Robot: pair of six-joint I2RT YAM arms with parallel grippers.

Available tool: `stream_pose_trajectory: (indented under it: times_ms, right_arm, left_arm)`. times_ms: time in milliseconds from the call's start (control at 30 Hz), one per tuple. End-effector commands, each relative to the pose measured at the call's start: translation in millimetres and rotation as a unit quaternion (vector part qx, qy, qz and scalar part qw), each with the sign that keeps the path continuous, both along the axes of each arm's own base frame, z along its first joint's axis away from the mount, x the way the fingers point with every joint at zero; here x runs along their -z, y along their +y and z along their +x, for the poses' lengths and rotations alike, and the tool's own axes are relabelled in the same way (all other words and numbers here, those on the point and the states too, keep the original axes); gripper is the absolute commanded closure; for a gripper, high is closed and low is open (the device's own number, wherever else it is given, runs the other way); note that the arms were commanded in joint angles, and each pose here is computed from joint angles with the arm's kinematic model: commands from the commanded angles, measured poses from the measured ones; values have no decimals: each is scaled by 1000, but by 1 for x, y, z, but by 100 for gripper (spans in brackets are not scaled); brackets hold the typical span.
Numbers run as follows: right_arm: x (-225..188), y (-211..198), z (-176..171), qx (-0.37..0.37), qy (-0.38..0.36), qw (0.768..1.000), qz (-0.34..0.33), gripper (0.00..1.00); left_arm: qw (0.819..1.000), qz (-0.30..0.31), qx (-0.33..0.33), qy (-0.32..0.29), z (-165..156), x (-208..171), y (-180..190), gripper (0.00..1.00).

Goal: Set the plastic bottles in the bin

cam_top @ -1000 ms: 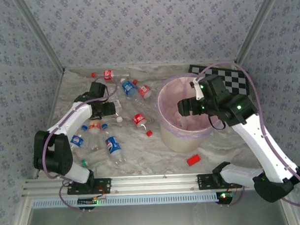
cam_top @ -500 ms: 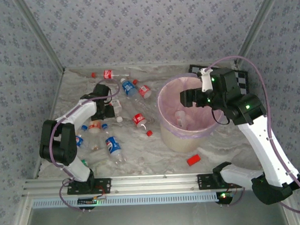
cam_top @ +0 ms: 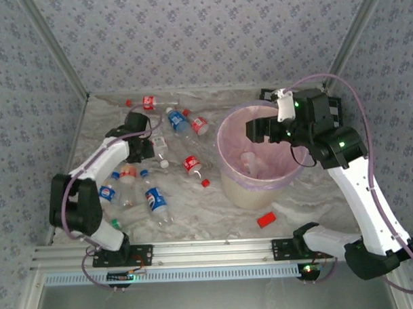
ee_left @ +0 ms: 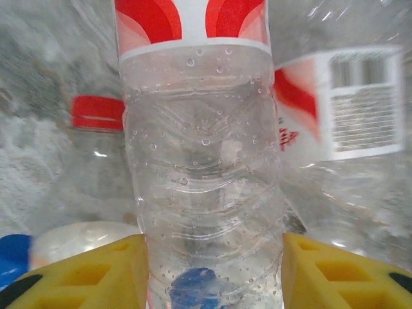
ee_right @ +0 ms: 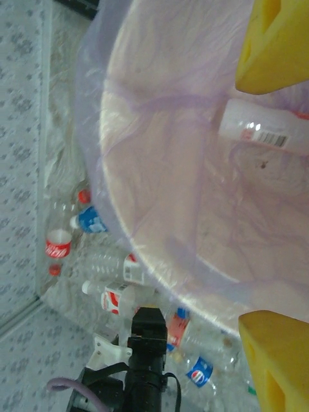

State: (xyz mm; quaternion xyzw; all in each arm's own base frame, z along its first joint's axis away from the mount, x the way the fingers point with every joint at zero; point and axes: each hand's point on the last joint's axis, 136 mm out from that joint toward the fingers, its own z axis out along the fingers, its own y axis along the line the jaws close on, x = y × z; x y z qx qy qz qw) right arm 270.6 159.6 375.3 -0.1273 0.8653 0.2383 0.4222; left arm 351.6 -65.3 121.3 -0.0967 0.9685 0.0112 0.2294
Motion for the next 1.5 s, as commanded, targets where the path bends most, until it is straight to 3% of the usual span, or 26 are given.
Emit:
stream_pose_trajectory:
  times_ms: [0, 100, 167, 233, 433, 633, 833, 967, 1100, 1200, 1333, 1467]
  right_arm:
    - [-34, 29, 4, -50, -40, 997, 51, 11]
    - [-48, 58, 5, -89, -54, 992, 66, 11]
    - [-55, 80, 5, -116, -59, 989, 77, 11]
    - [-56, 101, 6, -136, -54, 986, 84, 11]
    - [-50, 154, 16, -160, -39, 982, 95, 5]
    - [-38, 160, 46, -119, -16, 987, 105, 0]
    - [-36, 170, 63, -119, 6, 980, 162, 0]
    - [-25, 178, 77, -115, 26, 980, 161, 3]
    - [-27, 146, 82, -65, -8, 992, 110, 6]
    - [-35, 131, 76, -57, -20, 993, 105, 6]
    - [-29, 120, 72, -52, -14, 994, 91, 6]
    - [-23, 110, 67, -52, -11, 996, 73, 6]
  left_arm:
    - [997, -36, 18, -71, -4, -68, -10, 49]
    - [984, -112, 59, -125, -16, -109, -33, 49]
    - [961, -190, 101, -175, -23, -140, -59, 49]
    - [927, -264, 154, -219, -35, -172, -88, 49]
    - [856, -322, 268, -304, -75, -233, -138, 50]
    - [828, -337, 299, -333, -91, -249, -152, 51]
    - [824, -340, 294, -344, -93, -248, -152, 53]
    - [830, -334, 286, -344, -89, -244, -150, 54]
    - [904, -242, 179, -302, -72, -213, -108, 53]
    - [943, -185, 144, -236, -69, -175, -90, 46]
    - [966, -157, 131, -157, -65, -125, -90, 37]
    - [988, -60, 85, -113, -55, -89, -49, 33]
